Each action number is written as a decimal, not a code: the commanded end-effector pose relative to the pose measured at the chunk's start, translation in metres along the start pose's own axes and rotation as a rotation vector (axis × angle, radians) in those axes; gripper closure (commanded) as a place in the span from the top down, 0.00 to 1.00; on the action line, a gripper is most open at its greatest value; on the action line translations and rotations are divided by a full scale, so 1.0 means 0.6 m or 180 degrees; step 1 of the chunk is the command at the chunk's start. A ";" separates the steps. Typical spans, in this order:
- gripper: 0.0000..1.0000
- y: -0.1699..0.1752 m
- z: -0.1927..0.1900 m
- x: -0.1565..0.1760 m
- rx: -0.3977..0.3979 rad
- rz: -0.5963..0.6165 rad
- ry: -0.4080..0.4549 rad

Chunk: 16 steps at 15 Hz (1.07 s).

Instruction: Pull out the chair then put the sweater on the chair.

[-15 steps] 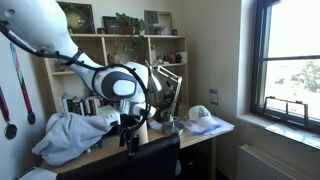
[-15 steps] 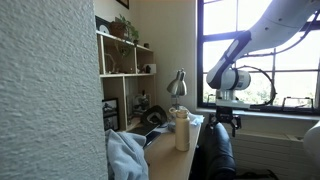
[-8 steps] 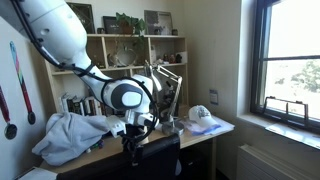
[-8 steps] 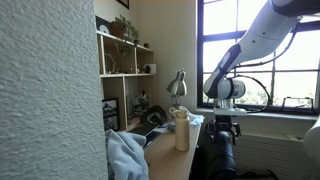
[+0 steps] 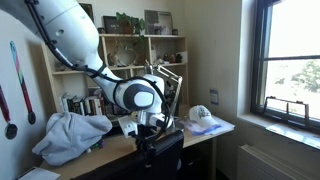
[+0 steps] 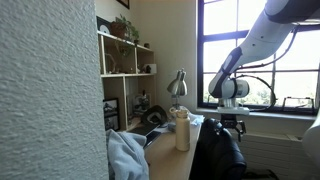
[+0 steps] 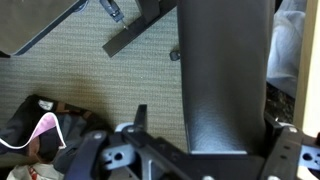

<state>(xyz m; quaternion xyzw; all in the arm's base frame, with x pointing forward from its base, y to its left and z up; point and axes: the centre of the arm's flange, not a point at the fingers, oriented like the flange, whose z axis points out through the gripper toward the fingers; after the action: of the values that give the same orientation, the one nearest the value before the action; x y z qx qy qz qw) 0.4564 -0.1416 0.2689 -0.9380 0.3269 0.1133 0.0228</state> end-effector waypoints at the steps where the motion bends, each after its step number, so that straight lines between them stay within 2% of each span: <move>1: 1.00 0.075 -0.027 0.060 -0.0080 0.0356 0.0137; 6: 1.00 0.142 -0.023 0.109 -0.0084 0.0587 0.0135; 8: 1.00 0.172 -0.022 0.119 -0.0209 0.0572 0.0242; 16: 1.00 0.301 -0.094 0.144 -0.0407 0.0702 0.0534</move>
<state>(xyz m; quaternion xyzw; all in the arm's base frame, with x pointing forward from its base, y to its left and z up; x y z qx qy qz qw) 0.4339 -0.2954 0.2877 -0.9080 0.4077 0.0801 -0.0530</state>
